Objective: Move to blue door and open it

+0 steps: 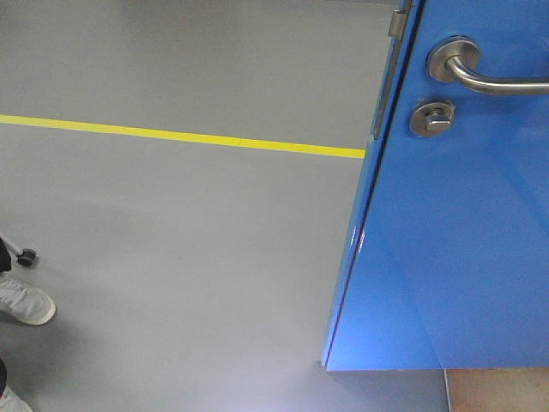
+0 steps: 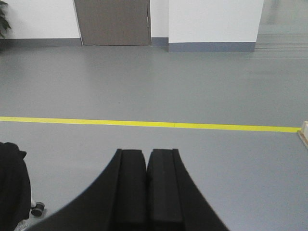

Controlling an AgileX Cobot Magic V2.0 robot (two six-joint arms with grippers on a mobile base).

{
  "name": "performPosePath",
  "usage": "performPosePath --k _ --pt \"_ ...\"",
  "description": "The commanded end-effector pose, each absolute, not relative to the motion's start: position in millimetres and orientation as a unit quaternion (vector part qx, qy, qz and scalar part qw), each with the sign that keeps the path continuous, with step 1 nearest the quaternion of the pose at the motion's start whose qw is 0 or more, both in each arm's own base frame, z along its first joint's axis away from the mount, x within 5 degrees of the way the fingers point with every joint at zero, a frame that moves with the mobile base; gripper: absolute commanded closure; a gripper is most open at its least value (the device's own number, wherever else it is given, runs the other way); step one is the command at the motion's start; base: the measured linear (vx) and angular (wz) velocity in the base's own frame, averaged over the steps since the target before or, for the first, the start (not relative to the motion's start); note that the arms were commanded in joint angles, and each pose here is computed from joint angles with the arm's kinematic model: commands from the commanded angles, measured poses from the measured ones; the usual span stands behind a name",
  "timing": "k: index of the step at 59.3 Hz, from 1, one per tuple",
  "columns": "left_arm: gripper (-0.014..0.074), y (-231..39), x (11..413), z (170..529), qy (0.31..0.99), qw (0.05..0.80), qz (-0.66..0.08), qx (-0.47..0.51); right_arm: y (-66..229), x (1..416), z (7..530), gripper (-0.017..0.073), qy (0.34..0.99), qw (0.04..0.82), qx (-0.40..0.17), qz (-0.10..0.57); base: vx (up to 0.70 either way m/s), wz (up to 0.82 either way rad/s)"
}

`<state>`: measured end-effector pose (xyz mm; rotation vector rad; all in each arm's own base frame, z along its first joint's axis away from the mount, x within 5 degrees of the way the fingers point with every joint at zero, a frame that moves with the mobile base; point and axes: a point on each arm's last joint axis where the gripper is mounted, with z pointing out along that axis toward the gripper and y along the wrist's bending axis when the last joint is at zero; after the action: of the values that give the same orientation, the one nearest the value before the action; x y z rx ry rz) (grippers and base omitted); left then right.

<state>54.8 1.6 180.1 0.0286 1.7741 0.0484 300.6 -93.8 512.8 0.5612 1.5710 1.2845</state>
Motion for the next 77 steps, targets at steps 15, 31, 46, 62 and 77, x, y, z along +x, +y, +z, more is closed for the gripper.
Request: performPosePath --k 15,31,46,62,77 --pt "0.0521 0.7 54.2 197.1 0.735 0.678 0.015 0.013 -87.9 289.8 532.2 0.0547 0.622 0.525 0.217 0.538 0.27 -0.04" --pt "0.0521 0.7 54.2 197.1 0.735 0.678 0.015 0.013 -87.9 289.8 532.2 0.0547 0.622 0.525 0.217 0.538 0.27 -0.10" --pt "0.0521 0.7 54.2 197.1 0.735 0.678 0.015 0.013 -88.0 289.8 532.3 0.0547 0.622 0.526 0.217 0.538 0.21 -0.12" --pt "0.0521 0.7 54.2 197.2 0.735 0.678 0.015 0.013 -88.0 289.8 532.3 0.0547 0.622 0.526 0.217 0.538 0.05 -0.11" --pt "0.0521 0.7 54.2 197.2 0.735 0.678 0.015 0.013 -88.0 289.8 532.3 0.0547 0.622 0.526 0.217 0.538 -0.02 0.06"
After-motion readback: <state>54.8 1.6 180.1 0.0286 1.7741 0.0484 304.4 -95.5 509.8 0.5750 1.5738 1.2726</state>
